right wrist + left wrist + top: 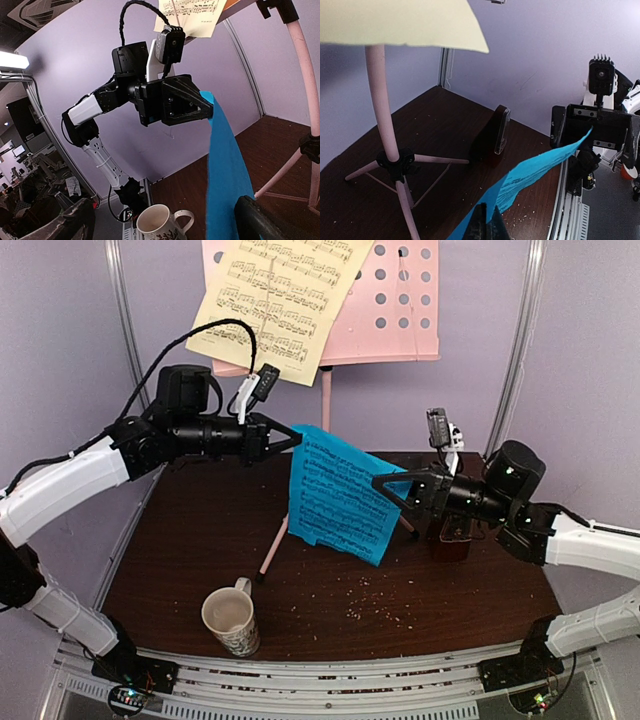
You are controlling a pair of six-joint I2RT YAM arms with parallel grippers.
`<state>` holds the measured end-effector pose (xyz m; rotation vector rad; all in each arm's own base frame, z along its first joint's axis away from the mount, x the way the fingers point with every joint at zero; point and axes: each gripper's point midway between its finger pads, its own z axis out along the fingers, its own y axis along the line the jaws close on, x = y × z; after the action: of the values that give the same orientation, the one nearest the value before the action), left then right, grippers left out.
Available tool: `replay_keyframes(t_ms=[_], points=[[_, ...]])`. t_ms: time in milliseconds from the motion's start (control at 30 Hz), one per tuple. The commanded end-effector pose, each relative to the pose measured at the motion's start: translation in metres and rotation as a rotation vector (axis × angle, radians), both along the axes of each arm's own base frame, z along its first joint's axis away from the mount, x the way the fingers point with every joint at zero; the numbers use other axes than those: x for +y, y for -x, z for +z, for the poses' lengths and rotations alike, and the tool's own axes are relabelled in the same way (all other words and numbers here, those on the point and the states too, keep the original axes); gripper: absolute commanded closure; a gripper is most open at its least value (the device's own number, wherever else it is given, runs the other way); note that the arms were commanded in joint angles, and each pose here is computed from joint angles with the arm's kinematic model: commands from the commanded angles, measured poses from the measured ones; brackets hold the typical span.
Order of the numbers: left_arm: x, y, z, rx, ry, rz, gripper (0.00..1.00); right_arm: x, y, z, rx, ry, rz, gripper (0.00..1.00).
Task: Pack up the instrument practice props
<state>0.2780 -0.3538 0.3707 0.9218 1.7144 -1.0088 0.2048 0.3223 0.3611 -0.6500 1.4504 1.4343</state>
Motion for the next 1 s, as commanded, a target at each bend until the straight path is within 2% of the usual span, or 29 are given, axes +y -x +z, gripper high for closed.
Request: replay_keyframes(t_ms=[0, 200, 300, 367, 467, 500, 567, 633, 667, 733, 833, 967], points=[[-0.002, -0.009, 0.004, -0.012, 0.022, 0.035, 1.0, -0.001, 0.013, 0.009, -0.056, -0.018, 0.034, 0.0], [-0.006, -0.001, 0.012, -0.024, 0.058, -0.015, 1.0, 0.005, -0.007, -0.016, -0.055, 0.078, -0.055, 0.01], [-0.008, 0.007, 0.016, -0.031, 0.078, -0.058, 1.0, 0.001, -0.032, -0.032, -0.042, 0.136, -0.184, 0.12], [-0.009, 0.011, 0.017, -0.032, 0.084, -0.085, 1.0, -0.004, -0.046, -0.041, -0.033, 0.171, -0.266, 0.3], [-0.01, 0.014, 0.015, -0.028, 0.082, -0.102, 1.0, -0.012, -0.058, -0.05, -0.005, 0.198, -0.351, 0.71], [-0.009, 0.014, 0.013, -0.027, 0.079, -0.101, 1.0, -0.015, -0.06, -0.051, 0.009, 0.202, -0.371, 0.81], [-0.009, 0.014, 0.008, -0.021, 0.073, -0.097, 1.0, -0.019, -0.062, -0.057, 0.043, 0.211, -0.396, 0.93], [-0.008, 0.013, 0.003, -0.016, 0.064, -0.09, 0.72, -0.023, -0.063, -0.069, 0.091, 0.231, -0.418, 1.0], [-0.008, 0.012, 0.0, -0.013, 0.059, -0.086, 0.59, -0.027, -0.064, -0.075, 0.123, 0.242, -0.439, 1.0], [-0.007, 0.01, -0.006, -0.009, 0.048, -0.068, 0.41, -0.037, -0.066, -0.09, 0.2, 0.257, -0.486, 1.0], [-0.002, 0.006, -0.016, -0.016, 0.04, -0.031, 0.25, -0.046, -0.06, -0.115, 0.324, 0.247, -0.502, 1.0], [0.015, -0.002, -0.025, -0.016, 0.056, 0.042, 0.15, -0.066, -0.057, -0.174, 0.534, 0.29, -0.592, 1.0]])
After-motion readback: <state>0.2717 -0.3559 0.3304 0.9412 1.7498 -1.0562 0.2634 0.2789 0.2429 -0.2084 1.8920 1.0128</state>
